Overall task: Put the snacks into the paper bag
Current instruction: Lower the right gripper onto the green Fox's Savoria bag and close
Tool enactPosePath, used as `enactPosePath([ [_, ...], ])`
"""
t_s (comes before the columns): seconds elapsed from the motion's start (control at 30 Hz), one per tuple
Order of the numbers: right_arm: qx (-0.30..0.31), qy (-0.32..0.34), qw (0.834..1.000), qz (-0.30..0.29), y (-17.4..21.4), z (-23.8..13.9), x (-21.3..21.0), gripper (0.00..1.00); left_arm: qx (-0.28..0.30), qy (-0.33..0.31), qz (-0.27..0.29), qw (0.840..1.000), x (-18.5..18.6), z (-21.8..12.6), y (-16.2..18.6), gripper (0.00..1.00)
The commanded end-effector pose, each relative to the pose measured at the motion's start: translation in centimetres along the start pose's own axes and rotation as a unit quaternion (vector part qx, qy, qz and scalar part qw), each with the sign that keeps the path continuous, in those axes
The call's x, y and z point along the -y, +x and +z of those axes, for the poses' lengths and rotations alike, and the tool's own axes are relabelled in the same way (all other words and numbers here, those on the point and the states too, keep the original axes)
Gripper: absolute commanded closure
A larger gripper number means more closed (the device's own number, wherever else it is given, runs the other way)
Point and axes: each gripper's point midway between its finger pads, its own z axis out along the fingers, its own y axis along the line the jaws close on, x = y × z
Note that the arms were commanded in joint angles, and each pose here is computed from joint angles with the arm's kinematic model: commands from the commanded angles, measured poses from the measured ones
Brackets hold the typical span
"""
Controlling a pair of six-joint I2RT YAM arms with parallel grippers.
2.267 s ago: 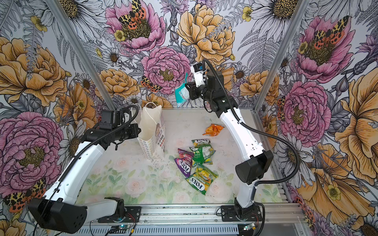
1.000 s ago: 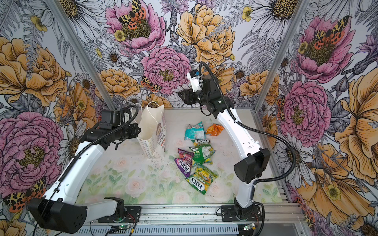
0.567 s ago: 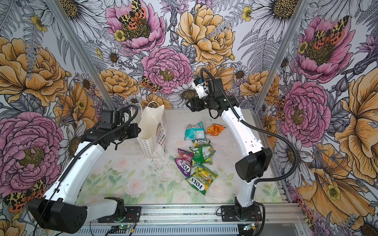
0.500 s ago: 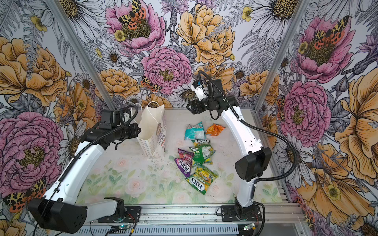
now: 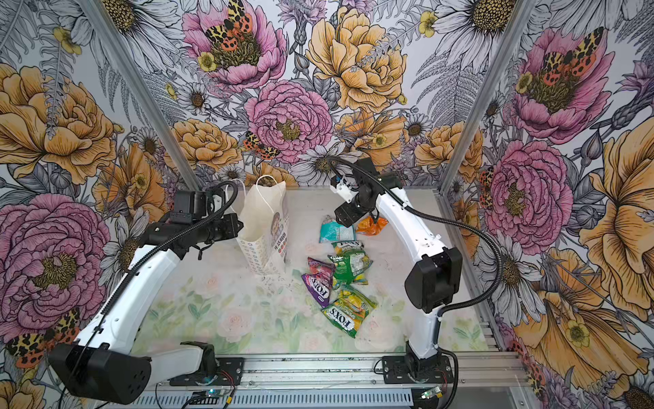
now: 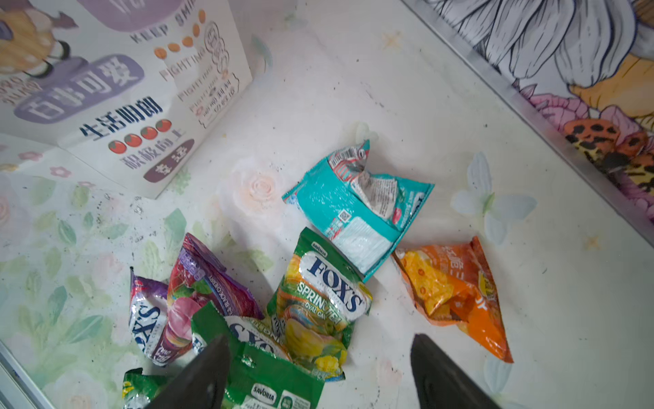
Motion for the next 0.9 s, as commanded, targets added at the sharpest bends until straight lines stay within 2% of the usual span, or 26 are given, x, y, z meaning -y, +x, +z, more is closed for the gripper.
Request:
enactPosePath([
  [0.0,0.034,0.031,0.997,0.056,0.3,-3.5,-0.5,0.20,0.014,0.012,0.004,1.000,0.4,-0.3,-0.7,1.00],
  [0.13,0.069,0.021,0.990,0.120,1.4,-4.7,-1.8,0.19,0.011,0.013,0.000,1.000,0.4,-0.2,-0.6,1.00],
  [0.2,0.099,0.022,0.981,0.165,1.9,-5.5,-2.2,0.17,0.011,0.015,-0.002,1.000,0.4,-0.2,-0.6,1.00],
  [0.3,0.130,0.028,0.960,0.245,3.4,-6.2,-2.5,0.05,0.013,0.016,-0.001,1.000,0.5,-0.4,-0.8,1.00],
  [0.4,0.157,0.008,0.943,0.293,5.0,-6.3,-3.7,0.00,0.013,0.016,-0.003,1.000,0.4,-0.3,-0.8,1.00],
  [0.5,0.154,0.017,0.931,0.331,7.5,-5.6,-4.4,0.00,0.010,0.016,-0.005,1.000,0.4,-0.2,-0.6,1.00],
  [0.7,0.141,0.029,0.918,0.370,11.8,-3.0,-5.7,0.00,0.011,0.014,-0.006,1.000,0.3,-0.3,-0.4,1.00],
  [0.87,0.138,0.024,0.906,0.400,13.4,-0.2,-6.5,0.00,0.009,0.018,-0.008,1.000,0.2,-0.3,-0.4,1.00],
])
